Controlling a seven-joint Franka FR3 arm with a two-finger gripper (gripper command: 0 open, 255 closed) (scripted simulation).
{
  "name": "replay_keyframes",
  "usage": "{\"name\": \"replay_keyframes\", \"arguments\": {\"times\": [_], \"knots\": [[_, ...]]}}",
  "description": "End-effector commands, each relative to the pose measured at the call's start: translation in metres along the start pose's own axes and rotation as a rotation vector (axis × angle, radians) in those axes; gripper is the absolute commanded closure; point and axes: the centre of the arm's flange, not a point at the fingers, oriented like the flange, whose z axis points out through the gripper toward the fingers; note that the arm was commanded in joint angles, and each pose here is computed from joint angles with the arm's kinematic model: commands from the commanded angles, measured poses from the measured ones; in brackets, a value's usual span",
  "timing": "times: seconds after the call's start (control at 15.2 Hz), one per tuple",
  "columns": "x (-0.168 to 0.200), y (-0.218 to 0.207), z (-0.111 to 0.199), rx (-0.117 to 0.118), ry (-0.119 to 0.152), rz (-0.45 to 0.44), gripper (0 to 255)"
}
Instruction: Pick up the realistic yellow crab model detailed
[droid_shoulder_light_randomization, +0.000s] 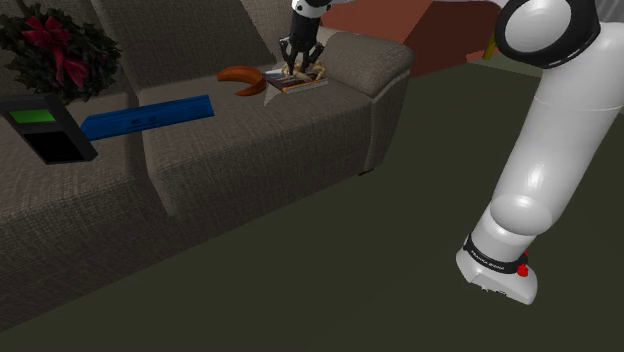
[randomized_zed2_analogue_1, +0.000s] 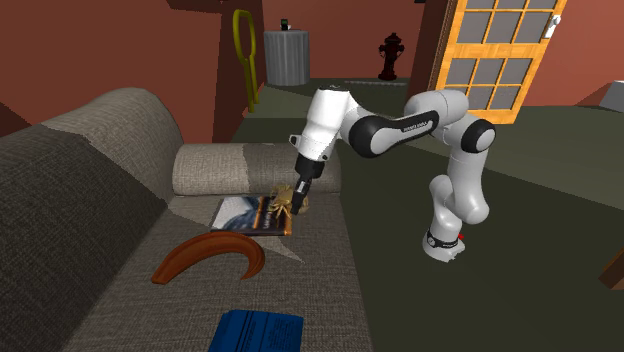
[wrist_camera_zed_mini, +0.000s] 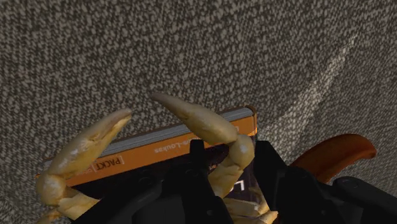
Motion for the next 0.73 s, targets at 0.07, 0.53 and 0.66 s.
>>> {"name": "replay_keyframes", "arguments": {"times": [0.07, 0.53, 0.66], "knots": [[0.005, -0.004, -0.016, 0.000, 0.000, 0.000, 255], [0.015, -0.011, -0.051, 0.000, 0.000, 0.000, 255], [0.015, -0.011, -0.051, 0.000, 0.000, 0.000, 255]]}}
